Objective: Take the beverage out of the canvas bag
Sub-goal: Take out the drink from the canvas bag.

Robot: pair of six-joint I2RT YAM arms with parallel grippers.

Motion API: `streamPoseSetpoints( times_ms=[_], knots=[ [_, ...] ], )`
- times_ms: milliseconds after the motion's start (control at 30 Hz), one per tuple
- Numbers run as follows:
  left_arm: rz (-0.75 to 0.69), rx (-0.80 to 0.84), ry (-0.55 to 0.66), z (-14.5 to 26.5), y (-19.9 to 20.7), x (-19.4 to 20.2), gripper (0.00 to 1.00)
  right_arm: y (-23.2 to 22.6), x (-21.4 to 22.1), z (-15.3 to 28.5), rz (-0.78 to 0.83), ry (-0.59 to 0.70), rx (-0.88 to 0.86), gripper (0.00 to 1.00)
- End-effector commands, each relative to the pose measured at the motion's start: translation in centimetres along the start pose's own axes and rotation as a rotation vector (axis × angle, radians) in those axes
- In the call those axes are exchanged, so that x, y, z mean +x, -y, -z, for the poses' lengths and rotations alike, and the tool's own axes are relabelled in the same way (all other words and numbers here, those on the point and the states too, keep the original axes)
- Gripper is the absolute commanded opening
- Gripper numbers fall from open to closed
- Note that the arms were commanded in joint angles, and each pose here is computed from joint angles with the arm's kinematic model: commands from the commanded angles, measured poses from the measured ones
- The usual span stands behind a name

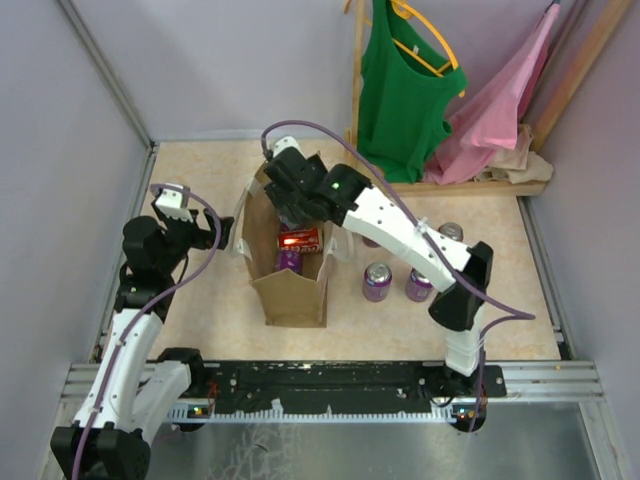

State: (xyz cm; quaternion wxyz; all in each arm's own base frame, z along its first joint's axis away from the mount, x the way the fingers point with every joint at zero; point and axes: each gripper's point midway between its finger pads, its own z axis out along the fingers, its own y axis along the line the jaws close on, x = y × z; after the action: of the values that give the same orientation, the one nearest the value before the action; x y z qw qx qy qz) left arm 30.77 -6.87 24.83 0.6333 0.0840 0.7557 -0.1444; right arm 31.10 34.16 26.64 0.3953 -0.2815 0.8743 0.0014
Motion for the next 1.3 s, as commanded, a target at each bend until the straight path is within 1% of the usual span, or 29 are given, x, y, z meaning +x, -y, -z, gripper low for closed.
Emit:
streamPoseSetpoints(
  times_ms=[0,33,67,167,233,267,300,400,467,533,633,733,767,833,900,967,1000,1033,1100,1133,1200,1267],
  knots=[
    [-0.056,0.002,0.133,0.1,0.2,-4.7,1.0,4.9,-6.7,6.6,-0.106,0.364,0.07,0.8],
    [-0.072,-0.003,0.141,0.1,0.1,-5.2,1.0,5.9,-8.3,8.2,-0.146,0.462,0.076,0.84],
    [-0.086,-0.011,0.143,0.1,0.0,-5.6,1.0,6.8,-9.0,9.4,-0.167,0.53,0.077,0.85],
    [-0.137,-0.062,0.133,0.0,-1.1,-6.0,1.0,8.8,-10.0,12.0,-0.197,0.678,0.037,0.85],
    [-0.163,-0.106,0.118,-0.1,-2.0,-5.6,1.0,10.6,-10.1,13.5,-0.205,0.75,0.079,0.83],
    [-0.172,-0.136,0.109,-0.2,-2.7,-5.3,1.0,11.9,-9.9,14.1,-0.205,0.782,0.128,0.83],
    [-0.177,-0.171,0.101,-0.2,-3.4,-5.0,1.0,13.5,-9.8,15.3,-0.217,0.828,0.188,0.81],
    [-0.154,-0.287,0.065,-0.3,-5.6,-3.7,1.0,18.3,-9.1,17.2,-0.26,0.915,0.373,0.71],
    [-0.135,-0.347,0.024,-0.2,-6.8,-1.7,1.0,20.4,-9.1,17.8,-0.266,0.975,0.411,0.66],
    [-0.119,-0.385,0.006,0.1,-7.6,0.0,1.0,21.0,-9.7,17.7,-0.216,1.031,0.376,0.65],
    [-0.084,-0.433,-0.021,1.0,-8.2,2.6,1.0,22.1,-10.5,16.5,-0.193,1.021,0.356,0.66],
    [-0.036,-0.54,-0.058,2.4,-9.7,5.0,1.0,23.6,-11.6,13.7,-0.206,0.935,0.285,0.67],
    [-0.036,-0.56,-0.086,2.8,-10.0,5.7,1.0,24.3,-11.7,12.2,-0.206,0.886,0.286,0.68],
    [-0.016,-0.603,-0.2,2.9,-11.0,7.4,1.0,25.2,-13.3,10.0,-0.209,0.847,0.252,0.66],
    [0.013,-0.638,-0.265,2.7,-11.8,7.9,1.0,25.4,-15.7,7.8,-0.225,0.85,0.147,0.65],
    [0.017,-0.642,-0.227,1.9,-12.3,6.6,1.0,25.0,-17.4,3.8,-0.218,0.793,0.098,0.64],
    [0.019,-0.645,-0.197,1.5,-12.6,6.0,1.0,24.7,-17.5,0.1,-0.198,0.726,0.086,0.64],
    [0.028,-0.654,-0.167,1.2,-13.1,5.5,1.0,24.9,-18.3,-1.0,-0.19,0.711,0.088,0.64],
    [0.031,-0.665,-0.133,0.6,-13.7,4.8,1.0,25.0,-19.4,-3.0,-0.171,0.706,0.088,0.64],
    [0.017,-0.657,-0.126,0.2,-13.8,4.6,1.0,25.0,-20.2,-3.3,-0.166,0.725,0.082,0.63],
    [-0.015,-0.635,-0.133,-0.5,-13.9,4.3,1.0,24.6,-21.1,-3.7,-0.166,0.756,0.056,0.63],
    [-0.039,-0.626,-0.159,-1.1,-14.1,4.3,1.0,24.1,-21.0,-4.0,-0.184,0.759,0.028,0.63]
  ],
)
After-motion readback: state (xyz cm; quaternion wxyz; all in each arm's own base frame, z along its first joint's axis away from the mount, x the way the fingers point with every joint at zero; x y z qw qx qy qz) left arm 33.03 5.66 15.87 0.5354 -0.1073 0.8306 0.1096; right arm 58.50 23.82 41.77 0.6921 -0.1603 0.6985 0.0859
